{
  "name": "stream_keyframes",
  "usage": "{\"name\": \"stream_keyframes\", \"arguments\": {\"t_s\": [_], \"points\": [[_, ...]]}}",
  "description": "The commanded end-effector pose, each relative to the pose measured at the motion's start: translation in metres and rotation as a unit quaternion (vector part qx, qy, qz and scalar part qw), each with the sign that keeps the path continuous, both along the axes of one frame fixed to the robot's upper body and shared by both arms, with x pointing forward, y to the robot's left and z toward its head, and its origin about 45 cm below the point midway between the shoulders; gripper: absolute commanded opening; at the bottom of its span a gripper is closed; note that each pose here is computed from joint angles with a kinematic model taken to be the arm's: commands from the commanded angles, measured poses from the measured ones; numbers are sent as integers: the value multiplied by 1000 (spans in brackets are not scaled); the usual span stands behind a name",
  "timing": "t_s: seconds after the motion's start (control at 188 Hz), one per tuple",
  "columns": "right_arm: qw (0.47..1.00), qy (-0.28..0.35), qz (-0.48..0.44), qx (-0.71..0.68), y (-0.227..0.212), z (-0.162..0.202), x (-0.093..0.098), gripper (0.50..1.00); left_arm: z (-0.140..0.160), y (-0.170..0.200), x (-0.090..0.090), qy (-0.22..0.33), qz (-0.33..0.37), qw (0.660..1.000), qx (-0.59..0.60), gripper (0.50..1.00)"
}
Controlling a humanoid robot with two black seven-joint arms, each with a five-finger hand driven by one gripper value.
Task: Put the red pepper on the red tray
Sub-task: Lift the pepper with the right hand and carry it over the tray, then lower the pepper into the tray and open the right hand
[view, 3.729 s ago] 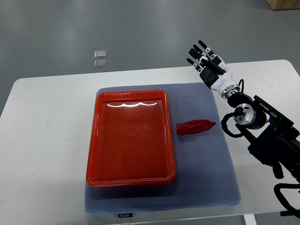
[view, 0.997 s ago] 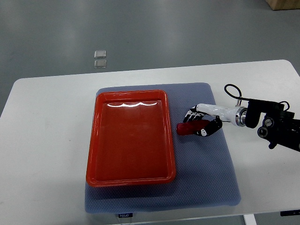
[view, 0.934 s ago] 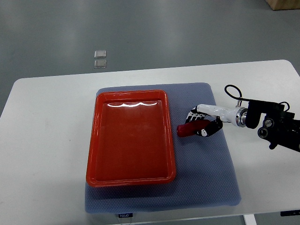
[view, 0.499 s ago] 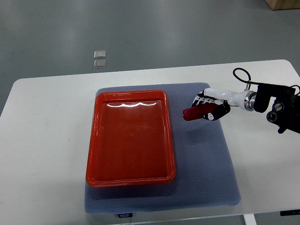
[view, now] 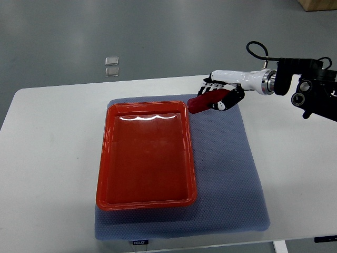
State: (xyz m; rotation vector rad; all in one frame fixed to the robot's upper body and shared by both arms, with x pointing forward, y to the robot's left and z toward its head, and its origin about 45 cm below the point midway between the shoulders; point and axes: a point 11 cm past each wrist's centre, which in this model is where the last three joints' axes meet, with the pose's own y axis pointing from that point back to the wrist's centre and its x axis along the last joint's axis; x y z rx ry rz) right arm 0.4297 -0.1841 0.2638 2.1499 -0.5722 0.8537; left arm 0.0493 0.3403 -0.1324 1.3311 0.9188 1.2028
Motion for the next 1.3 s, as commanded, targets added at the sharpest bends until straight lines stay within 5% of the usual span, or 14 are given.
{"name": "stream_keyframes", "arguments": {"t_s": [0.0,0.35,0.605,1.263,1.294], "points": [[1000,3,29,-5,34,-4,1,500,0,0,0,1,-1,1000,-1,1000],[996,20,90,12,140,-31,-12,500,0,-3,0,1,-1,1000,-4,1000],[993,47,100,31,171,-63,-35,500,0,-3,0,1,0,1000,-4,1000],[995,56,76,22,153,-97,-39,500,0,0,0,1,0,1000,-1,1000],[995,55,77,27,153,-97,-40,531,0,0,0,1,1,1000,-1,1000]]}}
